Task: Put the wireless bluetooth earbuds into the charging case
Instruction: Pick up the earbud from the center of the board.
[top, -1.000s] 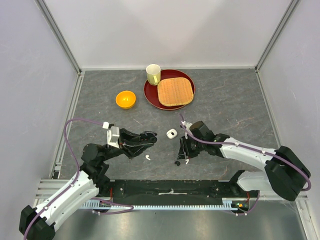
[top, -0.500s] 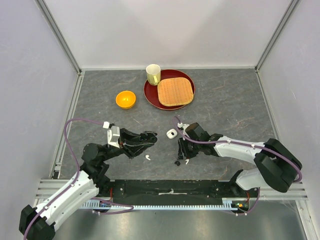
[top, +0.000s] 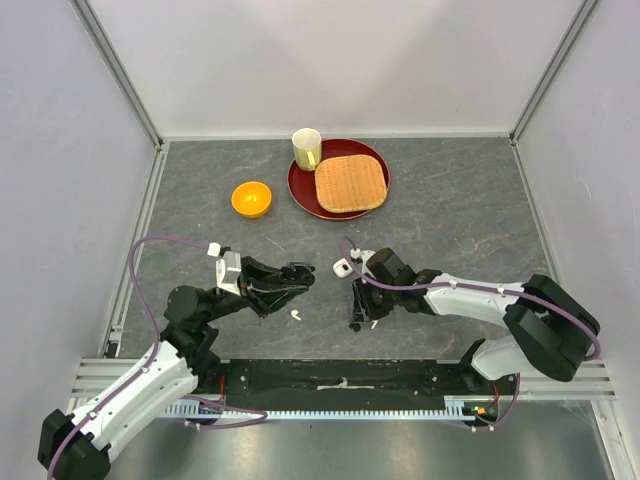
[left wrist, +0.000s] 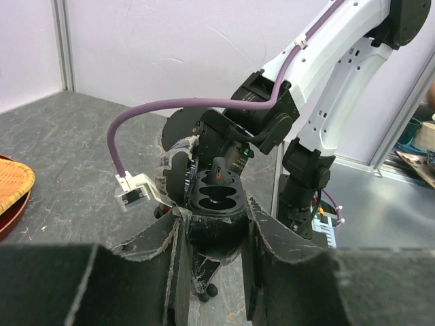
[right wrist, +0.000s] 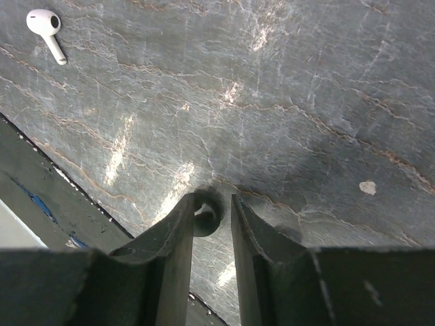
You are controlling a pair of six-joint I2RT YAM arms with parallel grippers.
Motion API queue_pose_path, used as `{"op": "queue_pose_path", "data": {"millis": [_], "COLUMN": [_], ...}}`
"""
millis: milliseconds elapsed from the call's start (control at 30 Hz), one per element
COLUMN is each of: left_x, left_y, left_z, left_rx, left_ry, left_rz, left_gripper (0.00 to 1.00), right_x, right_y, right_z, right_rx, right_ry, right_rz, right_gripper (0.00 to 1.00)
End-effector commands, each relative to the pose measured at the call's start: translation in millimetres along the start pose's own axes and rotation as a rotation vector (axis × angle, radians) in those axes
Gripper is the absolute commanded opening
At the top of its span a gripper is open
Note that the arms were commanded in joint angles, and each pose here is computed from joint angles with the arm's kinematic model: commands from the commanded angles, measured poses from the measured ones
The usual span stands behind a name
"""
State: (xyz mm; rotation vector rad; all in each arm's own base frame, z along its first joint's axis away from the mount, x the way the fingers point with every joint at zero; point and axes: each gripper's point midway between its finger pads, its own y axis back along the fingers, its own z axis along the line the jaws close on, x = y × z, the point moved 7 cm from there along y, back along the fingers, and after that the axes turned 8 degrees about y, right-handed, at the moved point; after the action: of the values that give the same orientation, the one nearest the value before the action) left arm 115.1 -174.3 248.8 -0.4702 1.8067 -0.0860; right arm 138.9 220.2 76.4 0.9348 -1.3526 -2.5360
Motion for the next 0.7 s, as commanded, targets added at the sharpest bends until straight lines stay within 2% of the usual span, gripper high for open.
{"op": "queue_pose_path", "data": {"millis": [0,667], "left_x": [-0.9,-0.6], "left_y": [-0.5,0.0], "left_z": [1.0,0.5], "left_rx": [-0.010,-0.015], "left_ry": [-0.004,0.015], "left_rz": [-0.013,-0.014], "left_gripper": [0.02,0.02], "right_x": [-9.5,2.0], "right_y": [-2.4,-5.6], "right_z": [3.8,6.6], "right_rx": [0.005,0.037], "right_ry": [0.033,0.055], "right_rz": [-0.035,0.007], "right_gripper": [0.35,0.32]}}
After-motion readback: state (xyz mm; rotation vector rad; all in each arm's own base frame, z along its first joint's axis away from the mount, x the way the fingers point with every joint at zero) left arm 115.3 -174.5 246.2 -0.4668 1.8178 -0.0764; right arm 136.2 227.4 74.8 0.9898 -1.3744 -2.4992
